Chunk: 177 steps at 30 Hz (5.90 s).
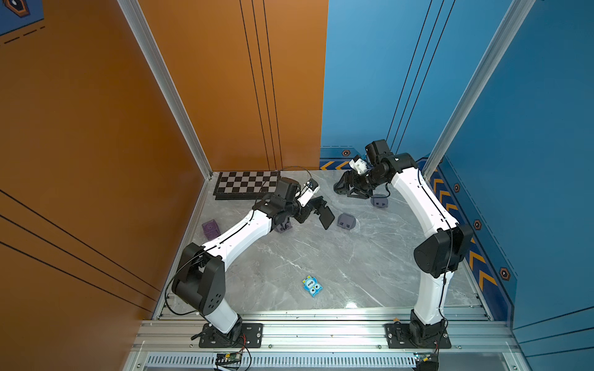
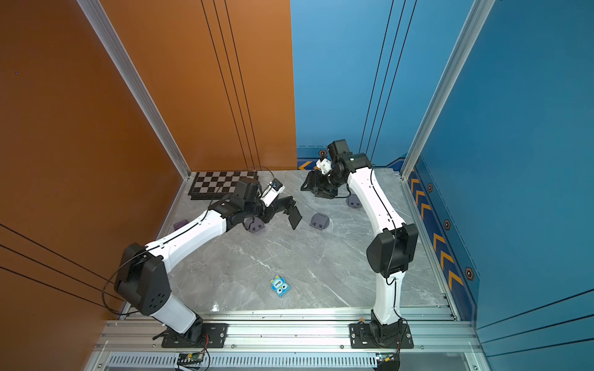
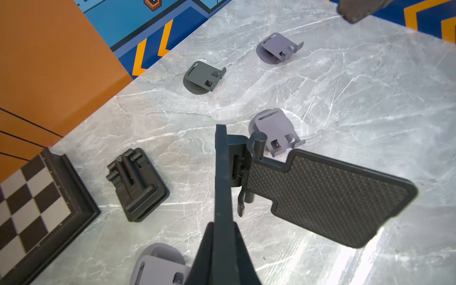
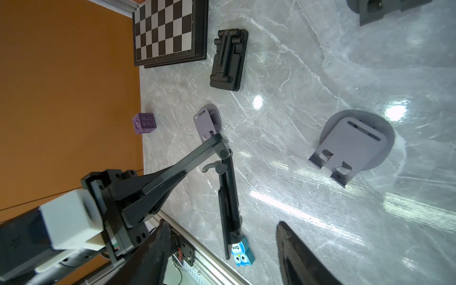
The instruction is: Open the phone stand
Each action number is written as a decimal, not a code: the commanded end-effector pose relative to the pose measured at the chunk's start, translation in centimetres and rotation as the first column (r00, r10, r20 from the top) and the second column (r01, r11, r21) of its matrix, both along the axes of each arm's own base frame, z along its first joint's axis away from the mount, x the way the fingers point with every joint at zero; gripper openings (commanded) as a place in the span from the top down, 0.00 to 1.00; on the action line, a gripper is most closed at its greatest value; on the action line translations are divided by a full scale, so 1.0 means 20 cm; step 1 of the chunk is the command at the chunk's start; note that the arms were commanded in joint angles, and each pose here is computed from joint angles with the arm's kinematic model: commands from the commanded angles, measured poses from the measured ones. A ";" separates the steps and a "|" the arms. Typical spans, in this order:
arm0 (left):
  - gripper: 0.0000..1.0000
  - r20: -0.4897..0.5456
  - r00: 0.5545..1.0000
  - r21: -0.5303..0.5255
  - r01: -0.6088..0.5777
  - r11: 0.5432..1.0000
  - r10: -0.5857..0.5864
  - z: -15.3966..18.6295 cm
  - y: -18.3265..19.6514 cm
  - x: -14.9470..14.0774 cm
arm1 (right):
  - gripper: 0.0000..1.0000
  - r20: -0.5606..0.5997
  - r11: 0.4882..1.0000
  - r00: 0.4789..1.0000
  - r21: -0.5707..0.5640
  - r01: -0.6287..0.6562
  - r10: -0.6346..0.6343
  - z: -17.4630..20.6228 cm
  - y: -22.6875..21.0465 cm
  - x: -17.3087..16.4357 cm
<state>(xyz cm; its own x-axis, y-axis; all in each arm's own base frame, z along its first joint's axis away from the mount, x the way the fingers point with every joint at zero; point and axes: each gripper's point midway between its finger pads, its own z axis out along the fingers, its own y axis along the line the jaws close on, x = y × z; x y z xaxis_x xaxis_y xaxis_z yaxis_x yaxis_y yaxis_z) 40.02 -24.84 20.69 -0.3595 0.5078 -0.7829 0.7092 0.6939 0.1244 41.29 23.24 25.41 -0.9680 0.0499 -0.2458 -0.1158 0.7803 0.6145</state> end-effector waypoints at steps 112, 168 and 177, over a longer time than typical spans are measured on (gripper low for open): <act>1.00 -0.098 0.989 -0.200 -0.133 0.971 0.115 -0.26 0.19 0.62 | 1.00 0.115 0.691 0.756 0.334 -0.640 0.644 0.29 0.96 -0.92; 0.64 -0.007 0.984 -0.287 -0.172 0.942 0.177 0.14 0.29 0.61 | 1.00 0.028 0.914 0.935 0.203 -0.351 0.352 0.11 0.51 -0.41; 0.61 0.021 0.977 -0.327 -0.195 0.925 0.213 0.26 0.34 0.64 | 1.00 0.004 0.932 0.947 0.179 -0.316 0.321 0.05 0.46 -0.37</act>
